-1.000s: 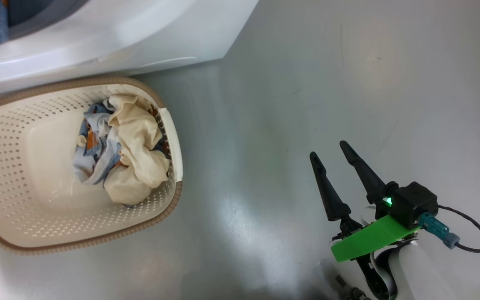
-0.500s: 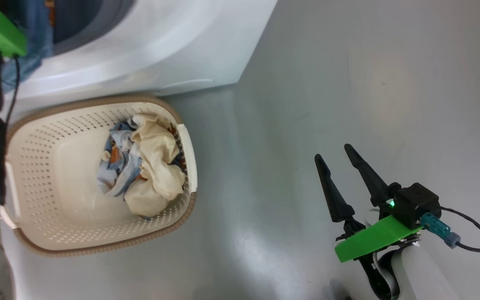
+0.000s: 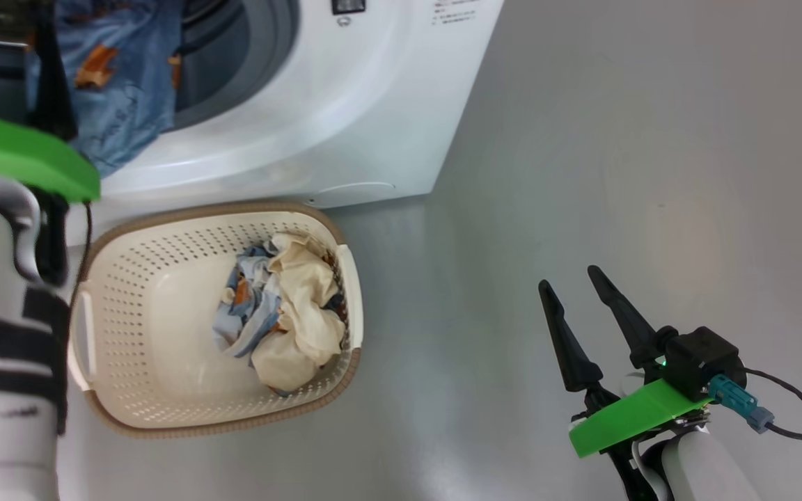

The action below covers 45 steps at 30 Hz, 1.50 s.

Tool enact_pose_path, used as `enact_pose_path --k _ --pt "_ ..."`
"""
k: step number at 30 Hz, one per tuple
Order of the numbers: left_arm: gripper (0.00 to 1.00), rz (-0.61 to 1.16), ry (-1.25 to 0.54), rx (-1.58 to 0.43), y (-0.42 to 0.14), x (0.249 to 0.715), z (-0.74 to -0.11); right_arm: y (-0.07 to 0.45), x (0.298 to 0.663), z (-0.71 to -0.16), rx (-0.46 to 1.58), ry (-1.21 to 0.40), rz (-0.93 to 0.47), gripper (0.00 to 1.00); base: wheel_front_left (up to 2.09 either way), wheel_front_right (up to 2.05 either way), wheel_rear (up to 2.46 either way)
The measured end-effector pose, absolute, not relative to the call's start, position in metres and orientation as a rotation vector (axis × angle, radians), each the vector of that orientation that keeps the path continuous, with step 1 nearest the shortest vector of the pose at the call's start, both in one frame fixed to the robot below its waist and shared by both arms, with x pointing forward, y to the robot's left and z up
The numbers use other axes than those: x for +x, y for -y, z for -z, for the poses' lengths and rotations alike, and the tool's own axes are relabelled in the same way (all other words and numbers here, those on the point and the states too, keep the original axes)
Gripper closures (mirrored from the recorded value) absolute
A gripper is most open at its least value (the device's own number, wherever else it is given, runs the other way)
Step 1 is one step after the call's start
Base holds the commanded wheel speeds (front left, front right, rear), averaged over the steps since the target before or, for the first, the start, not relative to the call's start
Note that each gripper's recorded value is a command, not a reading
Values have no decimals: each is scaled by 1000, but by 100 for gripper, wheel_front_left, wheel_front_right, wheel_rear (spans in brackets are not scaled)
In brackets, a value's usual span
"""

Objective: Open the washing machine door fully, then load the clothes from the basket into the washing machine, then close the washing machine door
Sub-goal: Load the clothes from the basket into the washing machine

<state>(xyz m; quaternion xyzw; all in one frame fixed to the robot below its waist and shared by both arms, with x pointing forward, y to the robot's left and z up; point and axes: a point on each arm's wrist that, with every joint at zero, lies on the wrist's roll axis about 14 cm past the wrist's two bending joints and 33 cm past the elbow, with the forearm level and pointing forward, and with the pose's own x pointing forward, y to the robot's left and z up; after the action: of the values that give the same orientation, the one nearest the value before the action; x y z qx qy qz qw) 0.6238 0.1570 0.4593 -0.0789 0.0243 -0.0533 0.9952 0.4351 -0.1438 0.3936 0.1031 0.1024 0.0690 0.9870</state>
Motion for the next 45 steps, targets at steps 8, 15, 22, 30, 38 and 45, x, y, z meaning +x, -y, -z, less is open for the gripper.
enact_pose_path --k 8,15,22,30,38,45 --pt "0 78 -40 -151 -174 573 -453 133 433 -405 218 -181 -169 0 0 0 0" --pt "0 39 -78 -171 -190 523 -433 129 434 -414 221 -157 -182 0 0 0 0" --pt "0 -4 -81 -191 -196 480 -427 129 429 -414 221 -162 -180 0 0 0 0" --pt "0 -47 -118 -206 -199 445 -417 128 430 -415 220 -158 -188 0 0 0 0" --pt "0 -63 -138 -199 -201 433 -413 128 430 -417 218 -153 -189 0 0 0 0" --pt "0 -58 -151 -182 -200 431 -409 127 430 -414 218 -160 -190 0 0 0 0"
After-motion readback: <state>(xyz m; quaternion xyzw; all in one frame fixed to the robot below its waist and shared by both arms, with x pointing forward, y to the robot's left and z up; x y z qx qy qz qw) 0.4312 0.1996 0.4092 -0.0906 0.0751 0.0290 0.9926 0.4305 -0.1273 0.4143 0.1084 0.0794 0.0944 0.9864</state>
